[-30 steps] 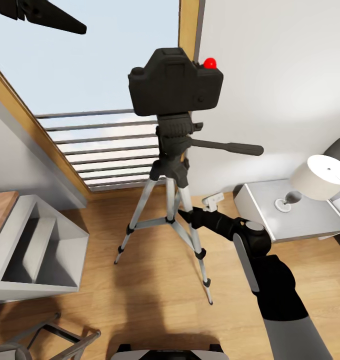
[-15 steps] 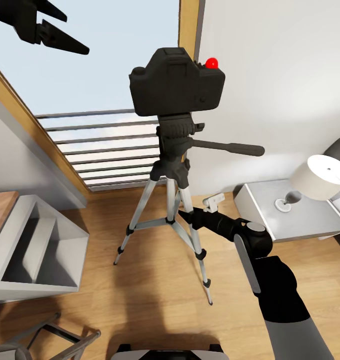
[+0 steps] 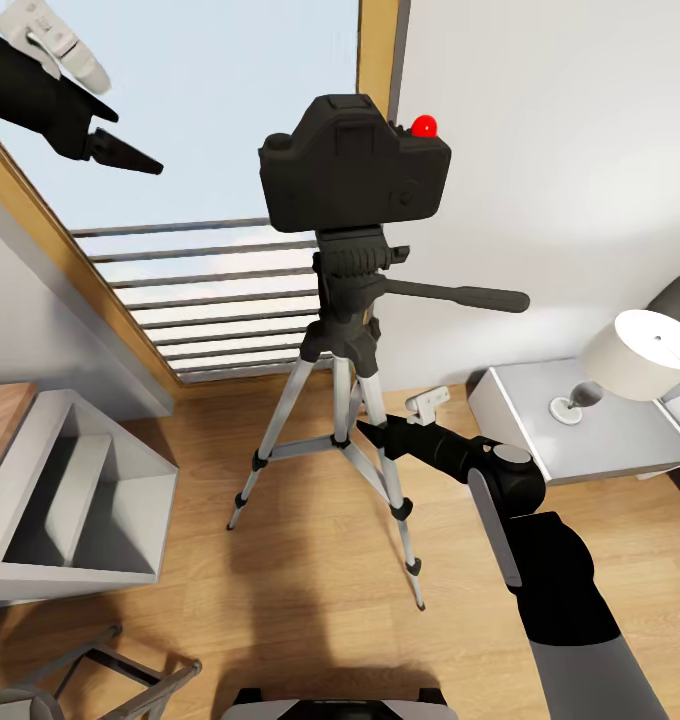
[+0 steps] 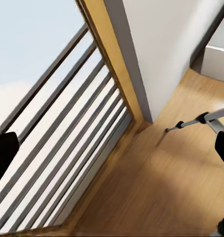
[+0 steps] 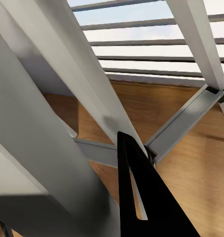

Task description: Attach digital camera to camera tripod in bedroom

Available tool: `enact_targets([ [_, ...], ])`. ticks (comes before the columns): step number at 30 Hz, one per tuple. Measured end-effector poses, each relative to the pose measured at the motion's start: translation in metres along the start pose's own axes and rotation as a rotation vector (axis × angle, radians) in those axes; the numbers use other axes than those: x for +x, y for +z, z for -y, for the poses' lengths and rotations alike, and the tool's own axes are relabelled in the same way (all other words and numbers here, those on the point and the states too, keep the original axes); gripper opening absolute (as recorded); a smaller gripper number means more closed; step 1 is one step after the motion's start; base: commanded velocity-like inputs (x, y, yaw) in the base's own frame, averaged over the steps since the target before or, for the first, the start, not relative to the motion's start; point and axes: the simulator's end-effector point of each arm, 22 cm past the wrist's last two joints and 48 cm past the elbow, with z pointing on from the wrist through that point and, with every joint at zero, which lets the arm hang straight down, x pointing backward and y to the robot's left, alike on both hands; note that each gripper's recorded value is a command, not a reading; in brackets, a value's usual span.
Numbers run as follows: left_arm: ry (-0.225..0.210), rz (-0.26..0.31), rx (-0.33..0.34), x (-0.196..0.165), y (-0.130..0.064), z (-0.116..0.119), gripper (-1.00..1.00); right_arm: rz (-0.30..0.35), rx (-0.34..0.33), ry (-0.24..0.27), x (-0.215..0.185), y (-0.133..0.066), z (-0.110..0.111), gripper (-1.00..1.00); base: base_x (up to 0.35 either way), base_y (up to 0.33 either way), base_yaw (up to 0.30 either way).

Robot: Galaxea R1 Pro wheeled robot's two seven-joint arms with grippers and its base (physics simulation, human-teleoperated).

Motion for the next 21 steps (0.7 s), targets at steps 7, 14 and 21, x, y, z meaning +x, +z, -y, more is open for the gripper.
enact_targets([
  [7, -0.04, -0.082, -0.023, 0.041, 0.02, -0.01, 1.0, 0.0, -0.001, 0.0, 0.0, 0.0, 0.0, -1.0, 0.0, 0.0, 0.0],
  [14, -0.321, -0.559, -0.363, 0.323, 0.082, -0.067, 1.0, -0.006, -0.002, -0.014, 0.001, 0.0, -0.001, -1.0, 0.0, 0.0, 0.0],
  [21, -0.46, -0.749, -0.303, 0.472, 0.096, -0.021, 1.0, -0.008, -0.001, -0.02, 0.0, -0.001, -0.002, -1.0, 0.0, 0.0, 0.0],
])
